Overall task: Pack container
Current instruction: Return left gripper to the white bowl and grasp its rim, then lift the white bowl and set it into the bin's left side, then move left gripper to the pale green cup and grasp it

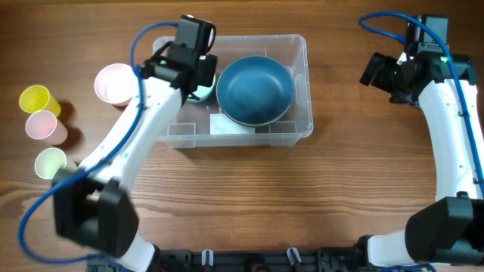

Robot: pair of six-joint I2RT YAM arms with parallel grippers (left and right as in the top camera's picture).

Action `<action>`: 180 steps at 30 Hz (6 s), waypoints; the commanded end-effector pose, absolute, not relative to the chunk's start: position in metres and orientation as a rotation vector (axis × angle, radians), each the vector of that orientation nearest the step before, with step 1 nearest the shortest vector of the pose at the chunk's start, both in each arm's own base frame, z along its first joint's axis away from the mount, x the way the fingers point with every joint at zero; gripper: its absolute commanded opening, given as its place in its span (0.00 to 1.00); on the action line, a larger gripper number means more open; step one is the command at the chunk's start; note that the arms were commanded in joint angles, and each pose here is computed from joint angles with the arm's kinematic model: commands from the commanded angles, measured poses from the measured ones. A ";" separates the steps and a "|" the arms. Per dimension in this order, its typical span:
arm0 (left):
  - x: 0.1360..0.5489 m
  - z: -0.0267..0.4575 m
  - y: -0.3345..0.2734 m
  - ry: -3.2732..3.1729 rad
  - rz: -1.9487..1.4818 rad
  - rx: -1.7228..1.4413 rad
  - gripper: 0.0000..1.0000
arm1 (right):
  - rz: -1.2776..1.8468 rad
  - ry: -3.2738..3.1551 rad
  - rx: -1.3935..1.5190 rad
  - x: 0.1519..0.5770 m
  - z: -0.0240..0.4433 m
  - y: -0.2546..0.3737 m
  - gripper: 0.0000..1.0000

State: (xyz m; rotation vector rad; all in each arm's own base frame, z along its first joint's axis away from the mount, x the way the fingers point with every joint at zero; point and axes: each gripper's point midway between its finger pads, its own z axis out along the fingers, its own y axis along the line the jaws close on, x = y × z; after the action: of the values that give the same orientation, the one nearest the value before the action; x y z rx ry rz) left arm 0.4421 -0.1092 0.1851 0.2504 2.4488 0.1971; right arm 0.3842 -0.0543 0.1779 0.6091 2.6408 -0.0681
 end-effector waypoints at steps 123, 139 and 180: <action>0.410 0.288 -0.080 2.277 -0.338 -0.593 0.04 | -0.078 2.613 0.612 0.384 0.187 -0.056 1.00; 0.427 0.141 -0.084 2.613 -0.049 -0.728 0.04 | -0.078 2.613 0.612 0.384 0.187 -0.056 0.99; 0.315 0.236 0.013 2.649 0.026 -0.771 0.45 | -0.079 2.613 0.612 0.384 0.187 -0.056 1.00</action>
State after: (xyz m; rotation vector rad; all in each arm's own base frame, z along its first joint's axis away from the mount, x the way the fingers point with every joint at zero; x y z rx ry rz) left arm 0.3409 -0.0101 0.2154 -0.8342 2.6424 -0.0182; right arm 0.3840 -0.0543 0.1778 0.6088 2.6416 -0.0684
